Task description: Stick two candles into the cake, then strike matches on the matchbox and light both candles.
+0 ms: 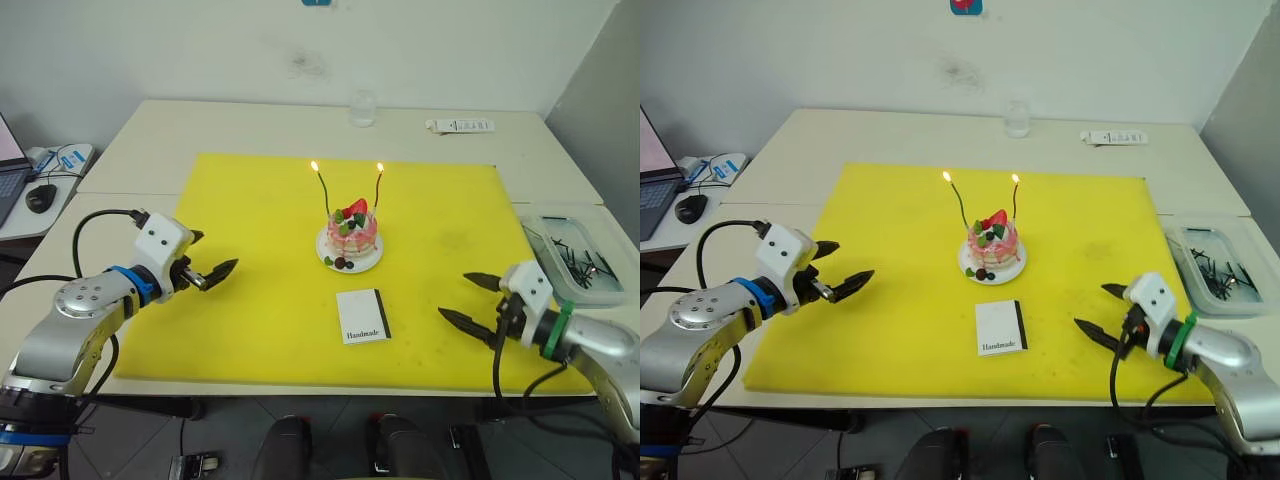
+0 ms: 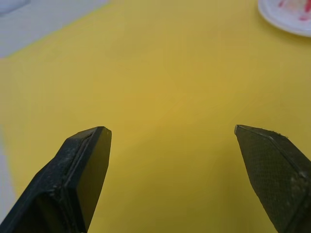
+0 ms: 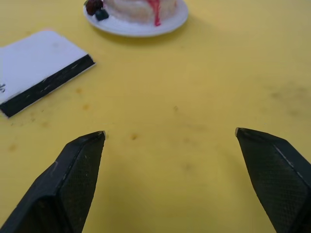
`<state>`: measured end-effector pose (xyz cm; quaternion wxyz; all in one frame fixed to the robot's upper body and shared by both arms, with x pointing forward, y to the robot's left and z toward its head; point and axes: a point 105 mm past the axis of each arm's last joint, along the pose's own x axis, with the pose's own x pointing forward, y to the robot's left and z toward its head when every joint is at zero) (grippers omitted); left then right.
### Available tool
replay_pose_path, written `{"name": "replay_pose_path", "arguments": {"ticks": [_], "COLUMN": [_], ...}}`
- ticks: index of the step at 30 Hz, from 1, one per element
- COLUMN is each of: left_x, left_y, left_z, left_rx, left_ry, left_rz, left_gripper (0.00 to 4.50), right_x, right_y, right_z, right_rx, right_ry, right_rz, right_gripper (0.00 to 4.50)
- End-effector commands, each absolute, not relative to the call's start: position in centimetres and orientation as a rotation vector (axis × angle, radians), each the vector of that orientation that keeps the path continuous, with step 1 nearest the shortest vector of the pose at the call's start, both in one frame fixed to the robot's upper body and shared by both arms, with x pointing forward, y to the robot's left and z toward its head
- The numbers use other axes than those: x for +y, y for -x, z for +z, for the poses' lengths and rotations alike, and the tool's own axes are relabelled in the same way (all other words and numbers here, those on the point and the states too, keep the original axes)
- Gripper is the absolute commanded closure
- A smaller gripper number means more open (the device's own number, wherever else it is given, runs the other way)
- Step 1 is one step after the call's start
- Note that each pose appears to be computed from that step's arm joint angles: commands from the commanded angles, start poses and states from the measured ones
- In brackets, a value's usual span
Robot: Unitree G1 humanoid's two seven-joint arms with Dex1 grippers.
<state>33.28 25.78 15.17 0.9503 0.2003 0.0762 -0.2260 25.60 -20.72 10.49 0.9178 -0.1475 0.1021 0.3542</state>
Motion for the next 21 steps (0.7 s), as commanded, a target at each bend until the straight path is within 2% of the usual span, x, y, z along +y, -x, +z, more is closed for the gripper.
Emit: {"name": "replay_pose_path", "arguments": {"ticks": [1,9,21], "left_x": [26.3,24.6,23.7], "left_y": [-34.3,-35.8,-36.1], "left_z": [17.0,16.9,17.1], "left_rx": [0.076,0.060,0.052], "left_ry": [-0.385,-0.274,-0.220], "left_rz": [-0.420,-0.440,-0.471], "left_gripper": [0.01,0.01,0.01], "right_x": [-22.0,-22.1,-21.4], "right_y": [-24.3,-22.7,-22.6], "right_z": [12.0,12.3,12.0], "right_rx": [0.126,0.129,0.147], "right_ry": [0.356,0.290,0.280], "right_rz": [0.671,0.651,0.652], "right_gripper": [0.00,0.00,0.00]}}
